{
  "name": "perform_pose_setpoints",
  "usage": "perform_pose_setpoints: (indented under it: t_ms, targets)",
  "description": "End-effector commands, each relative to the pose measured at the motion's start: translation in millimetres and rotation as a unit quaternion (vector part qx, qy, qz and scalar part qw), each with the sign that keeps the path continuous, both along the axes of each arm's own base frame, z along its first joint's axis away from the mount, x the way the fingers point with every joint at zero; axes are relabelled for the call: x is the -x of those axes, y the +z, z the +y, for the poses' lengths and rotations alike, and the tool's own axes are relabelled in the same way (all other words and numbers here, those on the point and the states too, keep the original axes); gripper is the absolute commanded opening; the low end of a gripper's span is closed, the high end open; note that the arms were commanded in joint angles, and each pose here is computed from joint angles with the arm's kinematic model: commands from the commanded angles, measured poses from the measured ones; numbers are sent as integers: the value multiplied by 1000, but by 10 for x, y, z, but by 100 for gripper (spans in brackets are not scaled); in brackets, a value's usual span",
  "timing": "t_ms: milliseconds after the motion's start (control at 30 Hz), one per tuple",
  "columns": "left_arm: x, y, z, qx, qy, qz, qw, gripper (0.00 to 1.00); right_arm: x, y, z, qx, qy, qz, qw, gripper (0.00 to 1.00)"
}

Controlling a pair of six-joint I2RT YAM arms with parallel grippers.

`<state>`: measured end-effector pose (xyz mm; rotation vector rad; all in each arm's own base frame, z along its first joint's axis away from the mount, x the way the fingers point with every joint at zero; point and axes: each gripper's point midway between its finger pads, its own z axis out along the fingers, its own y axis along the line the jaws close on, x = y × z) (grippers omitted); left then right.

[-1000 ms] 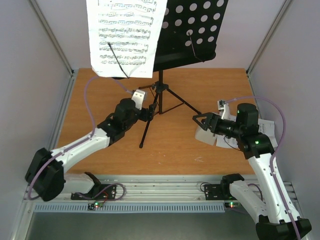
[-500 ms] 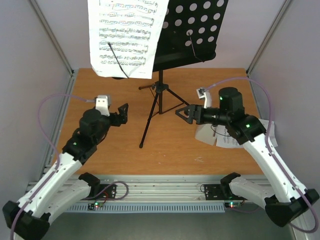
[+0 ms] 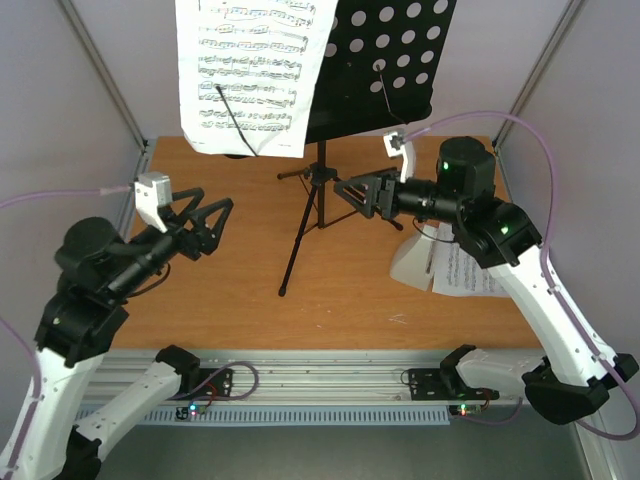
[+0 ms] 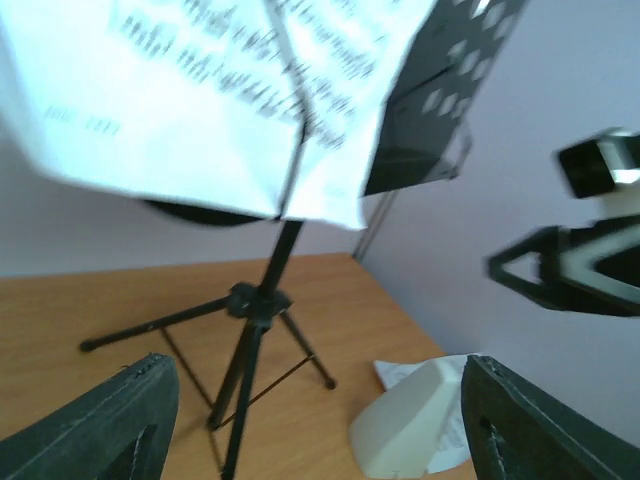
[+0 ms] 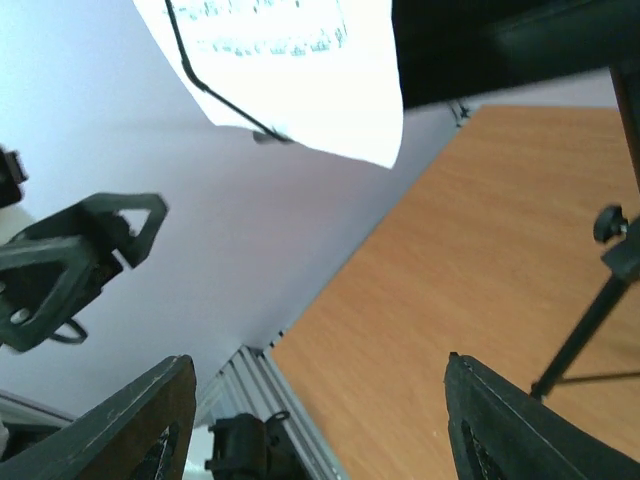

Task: Pack up the instrument practice props
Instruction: Adjust the music stand at the center of the board, then pick up the sheet music from the music stand.

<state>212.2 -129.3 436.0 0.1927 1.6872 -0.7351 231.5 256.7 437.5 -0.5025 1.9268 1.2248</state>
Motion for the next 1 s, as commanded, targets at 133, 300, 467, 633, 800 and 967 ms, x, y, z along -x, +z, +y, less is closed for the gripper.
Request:
perform_pose_setpoints:
  t_ms: [133,300,467,633,800,967]
  targets:
    - [377,610,-240,32,-114,-14,993,80,-307,502,203,-47,-8,-29,998,69]
    - [220,830,-378,41,-133,-21,990,80,-554,662,334,-63,-18,-38,997,68]
    - [108,1006,-460,59,-142,-30,988,80,-762,750,458,-74,-23,-40,996,67]
    - [24,1032,-510,55,-145,-30,987,80,-923,689,584,-69,-18,-26,997,65]
    - [-22,996,-525,45,-144,-32,988,80,-1021,625,649,-70,-18,-17,997,64]
    - [-45,987,-520,39,-139,-35,989,80,-1072,602,713,-76,-11,-16,997,63]
